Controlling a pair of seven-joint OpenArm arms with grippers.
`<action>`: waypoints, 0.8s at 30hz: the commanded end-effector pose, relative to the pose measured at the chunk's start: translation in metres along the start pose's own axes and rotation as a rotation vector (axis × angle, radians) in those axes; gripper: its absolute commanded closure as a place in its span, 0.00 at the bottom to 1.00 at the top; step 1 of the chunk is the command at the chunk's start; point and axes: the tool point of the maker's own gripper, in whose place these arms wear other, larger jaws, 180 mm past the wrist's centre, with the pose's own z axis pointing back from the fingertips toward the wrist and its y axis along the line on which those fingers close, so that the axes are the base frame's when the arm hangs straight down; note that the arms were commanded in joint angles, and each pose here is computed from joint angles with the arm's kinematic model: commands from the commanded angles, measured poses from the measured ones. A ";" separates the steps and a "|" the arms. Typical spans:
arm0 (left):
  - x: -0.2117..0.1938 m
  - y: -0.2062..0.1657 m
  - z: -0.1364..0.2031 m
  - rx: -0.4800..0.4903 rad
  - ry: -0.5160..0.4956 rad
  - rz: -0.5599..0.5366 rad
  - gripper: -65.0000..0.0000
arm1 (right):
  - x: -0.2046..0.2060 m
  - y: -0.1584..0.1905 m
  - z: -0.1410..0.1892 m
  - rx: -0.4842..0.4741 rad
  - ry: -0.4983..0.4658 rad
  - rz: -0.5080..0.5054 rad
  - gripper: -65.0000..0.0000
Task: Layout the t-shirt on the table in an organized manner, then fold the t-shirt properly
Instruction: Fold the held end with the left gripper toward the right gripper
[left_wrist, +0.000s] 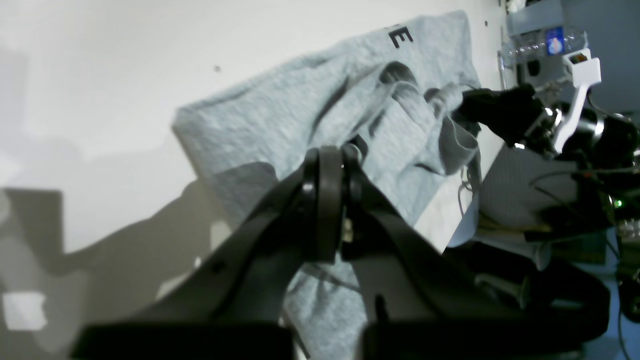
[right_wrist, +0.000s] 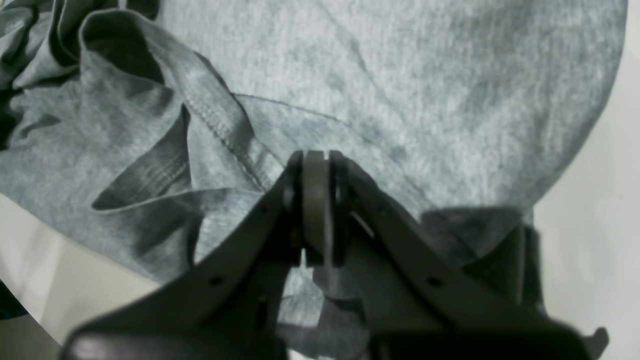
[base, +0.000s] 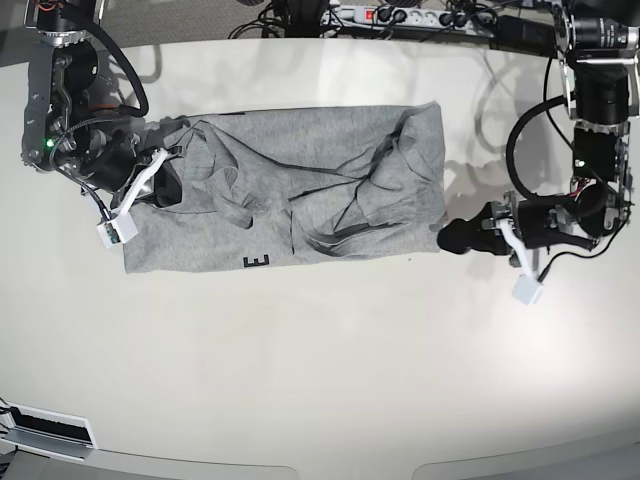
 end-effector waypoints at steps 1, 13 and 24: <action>0.015 0.000 0.009 0.001 -0.058 -0.006 1.00 | 0.018 -0.003 0.004 0.000 -0.054 0.018 0.92; -0.022 -0.027 0.015 -0.133 -0.075 0.079 1.00 | 0.018 -0.003 0.004 0.000 -0.055 0.018 0.92; -0.041 -0.037 -0.006 -0.143 -0.015 0.081 0.46 | 0.020 -0.004 0.004 -0.002 -0.053 0.022 0.92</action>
